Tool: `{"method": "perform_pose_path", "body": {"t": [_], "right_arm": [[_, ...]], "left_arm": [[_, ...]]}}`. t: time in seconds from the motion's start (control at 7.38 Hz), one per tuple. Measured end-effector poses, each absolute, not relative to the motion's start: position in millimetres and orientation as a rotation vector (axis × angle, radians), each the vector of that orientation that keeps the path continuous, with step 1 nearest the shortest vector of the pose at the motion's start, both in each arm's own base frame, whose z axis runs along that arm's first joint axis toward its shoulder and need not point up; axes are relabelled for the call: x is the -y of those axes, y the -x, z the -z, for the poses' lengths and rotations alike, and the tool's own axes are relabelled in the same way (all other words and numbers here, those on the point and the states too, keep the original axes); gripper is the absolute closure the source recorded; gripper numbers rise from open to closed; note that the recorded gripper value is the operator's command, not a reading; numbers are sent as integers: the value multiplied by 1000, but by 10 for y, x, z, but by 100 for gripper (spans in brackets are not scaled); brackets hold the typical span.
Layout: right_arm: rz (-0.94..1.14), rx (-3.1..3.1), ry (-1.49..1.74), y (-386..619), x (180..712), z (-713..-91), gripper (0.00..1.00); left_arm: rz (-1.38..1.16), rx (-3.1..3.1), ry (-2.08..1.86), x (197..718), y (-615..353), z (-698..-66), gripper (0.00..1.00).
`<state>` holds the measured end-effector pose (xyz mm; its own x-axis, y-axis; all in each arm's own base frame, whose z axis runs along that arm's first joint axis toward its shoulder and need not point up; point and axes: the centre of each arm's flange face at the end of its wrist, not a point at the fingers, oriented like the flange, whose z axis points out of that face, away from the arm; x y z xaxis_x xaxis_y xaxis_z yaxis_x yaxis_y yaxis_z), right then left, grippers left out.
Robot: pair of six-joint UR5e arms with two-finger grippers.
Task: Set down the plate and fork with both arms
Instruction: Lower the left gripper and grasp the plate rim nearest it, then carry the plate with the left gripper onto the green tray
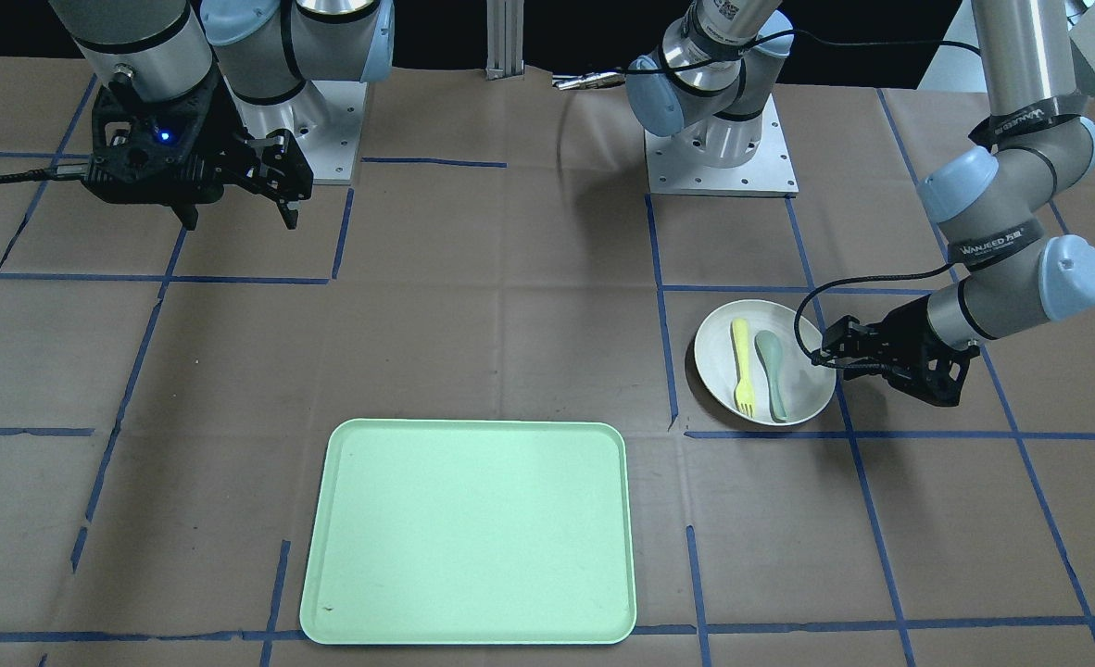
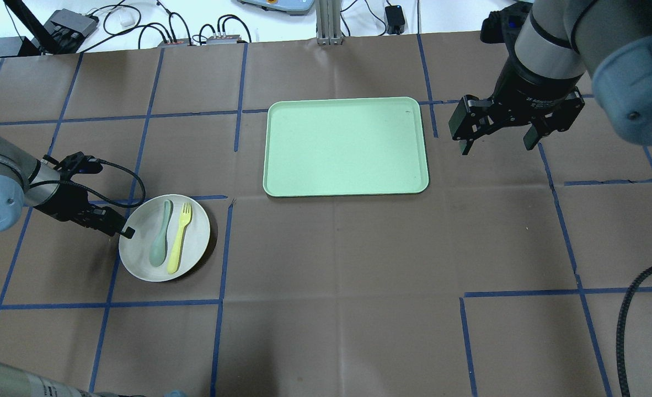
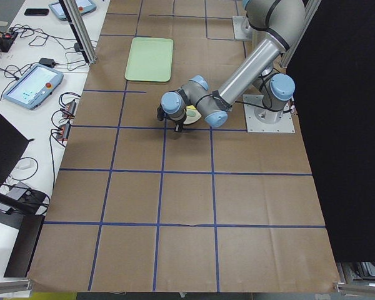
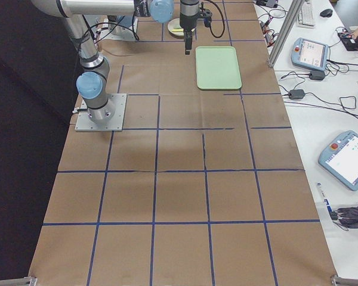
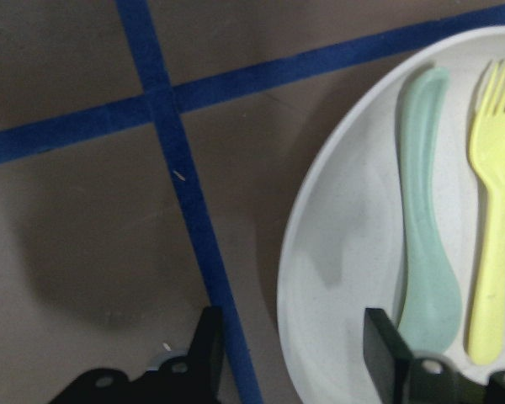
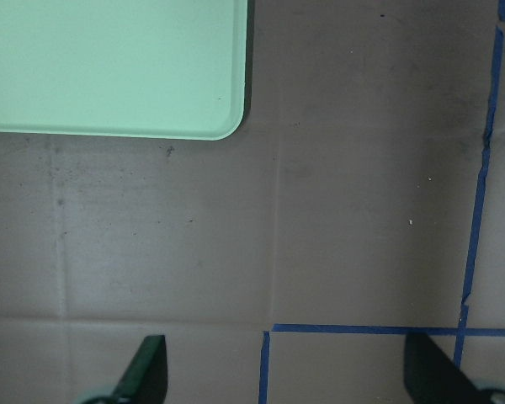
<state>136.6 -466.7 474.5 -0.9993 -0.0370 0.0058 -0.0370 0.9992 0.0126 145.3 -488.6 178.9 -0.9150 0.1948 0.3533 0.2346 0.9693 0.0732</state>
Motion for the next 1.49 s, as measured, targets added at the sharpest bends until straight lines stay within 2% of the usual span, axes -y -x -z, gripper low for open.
{"method": "perform_pose_path", "body": {"t": [0.54,0.68,1.08,1.22,1.49], "right_arm": [[18,3135,-60,-1368,4668,-4745,0],[18,3135,-60,-1369,4667,-4745,0],[18,3136,-59,-1370,4667,-4745,0],[18,3135,-60,-1373,4666,-4746,0],[17,3135,-58,-1374,4667,-4746,0]], "left_arm": [[170,2777,247,4892,-1455,-1784,53],[173,2780,227,4892,-1455,-1783,60],[180,2785,175,4896,-1456,-1785,93],[182,2785,166,4895,-1455,-1783,100],[178,2790,157,4895,-1454,-1810,100]]}}
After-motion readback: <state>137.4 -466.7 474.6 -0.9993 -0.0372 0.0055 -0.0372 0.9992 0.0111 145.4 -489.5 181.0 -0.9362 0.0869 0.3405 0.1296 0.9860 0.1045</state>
